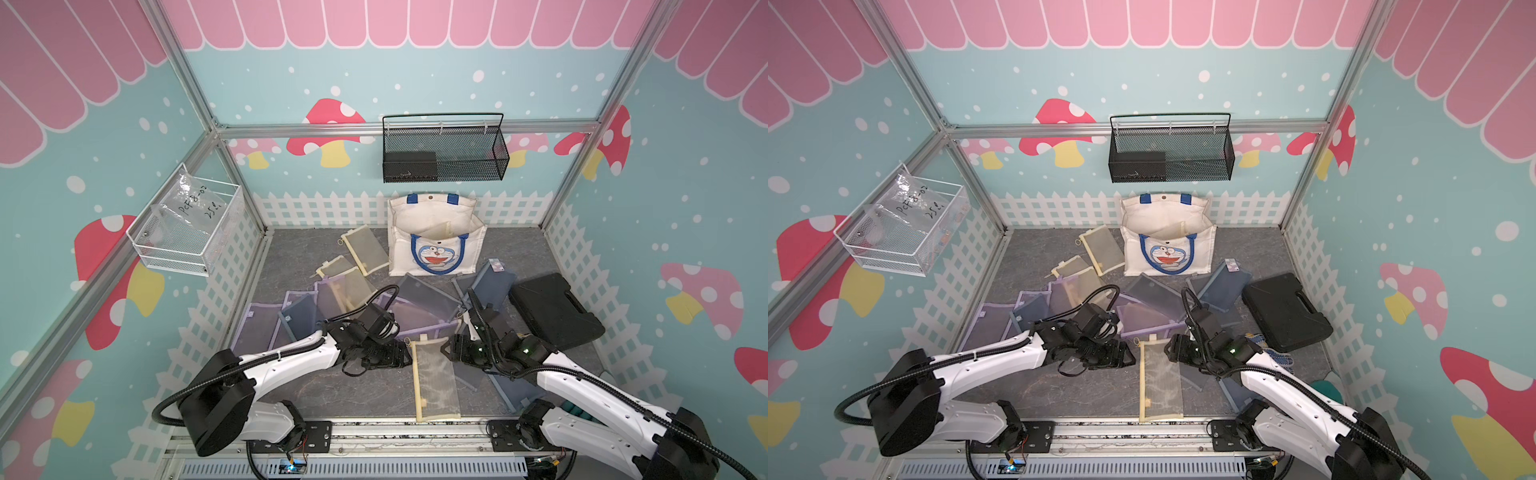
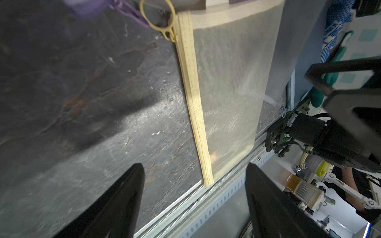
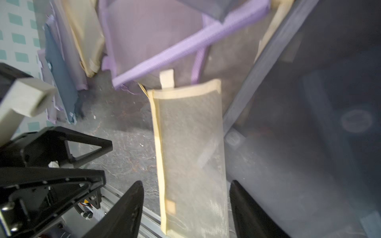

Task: Put the pencil pouch into the canvas bag
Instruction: Pick up the pencil pouch from the center of the board.

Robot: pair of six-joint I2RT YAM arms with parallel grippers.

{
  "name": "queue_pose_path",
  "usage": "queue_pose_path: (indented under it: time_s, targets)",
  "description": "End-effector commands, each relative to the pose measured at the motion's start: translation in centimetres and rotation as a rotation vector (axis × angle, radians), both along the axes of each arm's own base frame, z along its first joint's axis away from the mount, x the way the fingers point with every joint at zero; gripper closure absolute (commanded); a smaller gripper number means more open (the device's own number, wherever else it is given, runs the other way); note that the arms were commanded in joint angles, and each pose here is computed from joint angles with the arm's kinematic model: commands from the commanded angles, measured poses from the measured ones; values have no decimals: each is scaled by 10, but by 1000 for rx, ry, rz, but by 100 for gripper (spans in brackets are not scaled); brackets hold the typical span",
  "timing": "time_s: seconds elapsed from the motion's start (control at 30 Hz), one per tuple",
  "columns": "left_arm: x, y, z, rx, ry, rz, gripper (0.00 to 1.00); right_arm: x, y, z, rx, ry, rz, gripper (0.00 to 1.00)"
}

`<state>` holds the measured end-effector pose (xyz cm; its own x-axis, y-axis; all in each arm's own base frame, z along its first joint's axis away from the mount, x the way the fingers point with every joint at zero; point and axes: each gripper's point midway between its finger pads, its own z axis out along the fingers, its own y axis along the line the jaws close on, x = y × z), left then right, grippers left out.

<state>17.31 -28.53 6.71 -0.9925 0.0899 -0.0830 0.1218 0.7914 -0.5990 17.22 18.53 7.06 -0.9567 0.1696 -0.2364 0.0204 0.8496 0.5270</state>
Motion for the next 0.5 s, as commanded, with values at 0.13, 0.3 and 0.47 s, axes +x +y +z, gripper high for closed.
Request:
queue_pose_path:
  time_s: [0.13, 0.3, 0.47]
  targets:
    - [12, -27, -19, -78, 44, 38, 27, -5, 12, -25, 29, 19, 89, 37]
    - [16, -35, -34, -74, 83, 50, 34, -5, 20, -36, 51, 13, 132, 47]
    - [21, -48, -38, -123, 109, 65, 40, -5, 25, -34, 85, -13, 153, 67]
